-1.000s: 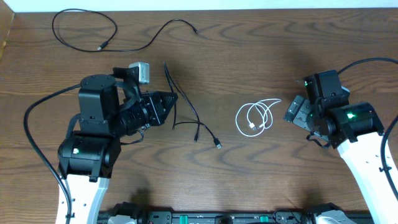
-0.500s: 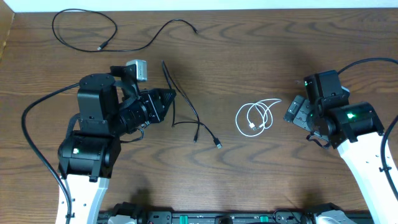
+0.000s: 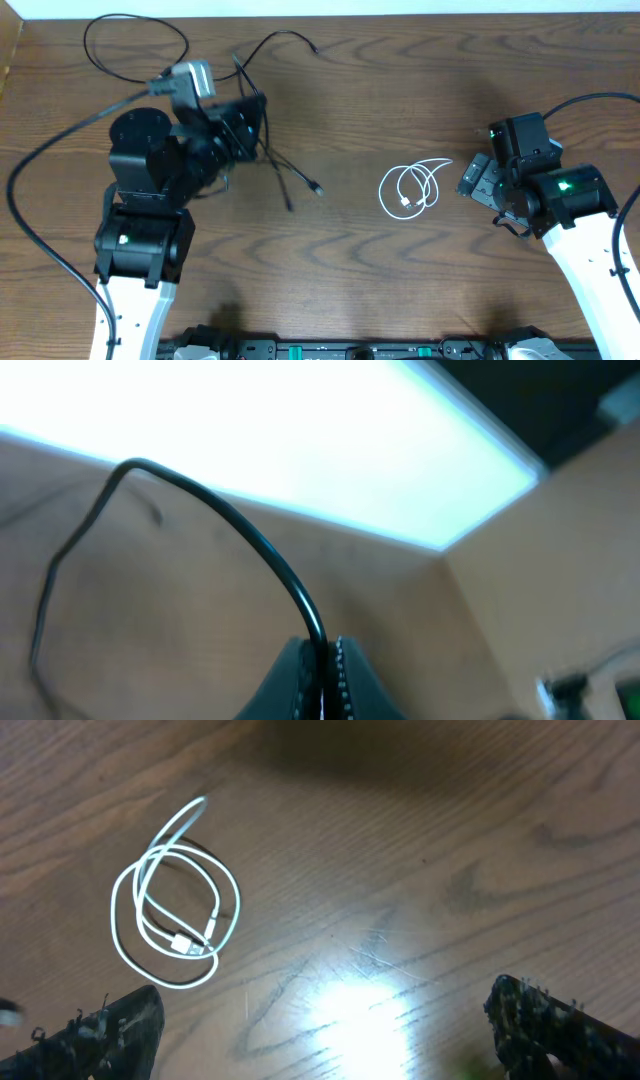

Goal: Untangle cables

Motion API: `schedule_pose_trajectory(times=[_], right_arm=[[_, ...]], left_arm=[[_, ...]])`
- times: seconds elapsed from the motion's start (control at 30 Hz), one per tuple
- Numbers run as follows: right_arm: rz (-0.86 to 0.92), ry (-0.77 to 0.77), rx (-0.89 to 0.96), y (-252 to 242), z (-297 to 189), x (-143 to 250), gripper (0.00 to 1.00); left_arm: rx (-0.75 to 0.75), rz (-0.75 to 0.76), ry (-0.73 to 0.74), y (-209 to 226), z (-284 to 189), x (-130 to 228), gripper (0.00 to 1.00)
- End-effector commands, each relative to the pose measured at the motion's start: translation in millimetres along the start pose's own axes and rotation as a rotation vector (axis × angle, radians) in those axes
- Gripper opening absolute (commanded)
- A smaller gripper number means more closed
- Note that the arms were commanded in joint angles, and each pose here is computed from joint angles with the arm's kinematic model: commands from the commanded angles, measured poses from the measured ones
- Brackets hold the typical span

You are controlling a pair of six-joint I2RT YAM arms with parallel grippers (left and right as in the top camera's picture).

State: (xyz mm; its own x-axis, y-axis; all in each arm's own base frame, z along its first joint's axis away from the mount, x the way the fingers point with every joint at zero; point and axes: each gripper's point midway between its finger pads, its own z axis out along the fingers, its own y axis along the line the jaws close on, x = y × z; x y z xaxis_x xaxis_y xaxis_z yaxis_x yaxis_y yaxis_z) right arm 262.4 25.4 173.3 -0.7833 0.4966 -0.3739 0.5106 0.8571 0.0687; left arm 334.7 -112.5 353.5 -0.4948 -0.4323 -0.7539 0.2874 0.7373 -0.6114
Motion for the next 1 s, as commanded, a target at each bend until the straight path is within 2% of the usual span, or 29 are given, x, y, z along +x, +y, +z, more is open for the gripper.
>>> schedule_pose_trajectory(times=[0.0,0.2,0.3,0.53,0.63,0.8,0.97], right_arm=[[0.0,-0.025,0.008,-3,-4,-5,0.99],[0.0,-0.025,0.008,-3,-4,-5,0.99],[0.0,-0.025,0.008,-3,-4,-5,0.99],[0.0,-0.025,0.008,-3,-4,-5,0.99],[0.0,-0.025,0.008,-3,-4,-5,0.99],[0.0,-0.025,0.008,-3,-4,-5,0.99],[0.0,-0.025,0.008,-3,-4,-5,0.99]], left_arm=[[0.015,-0.076,-0.163,-5,7,-43,0.08],[0.178,-0.265,-0.299,-16,35,-85,0.07],[0.189,-0.301,-0.302,-4,57,-86,0.07],[0.078,-0.375,-0.128,49,113,-37,0.07],[0.037,-0.38,-0.089,71,122,-27,0.08],[-0.125,-0.466,-0.082,135,109,-25,0.07],[-0.265,-0.502,-0.124,194,76,-37,0.07]])
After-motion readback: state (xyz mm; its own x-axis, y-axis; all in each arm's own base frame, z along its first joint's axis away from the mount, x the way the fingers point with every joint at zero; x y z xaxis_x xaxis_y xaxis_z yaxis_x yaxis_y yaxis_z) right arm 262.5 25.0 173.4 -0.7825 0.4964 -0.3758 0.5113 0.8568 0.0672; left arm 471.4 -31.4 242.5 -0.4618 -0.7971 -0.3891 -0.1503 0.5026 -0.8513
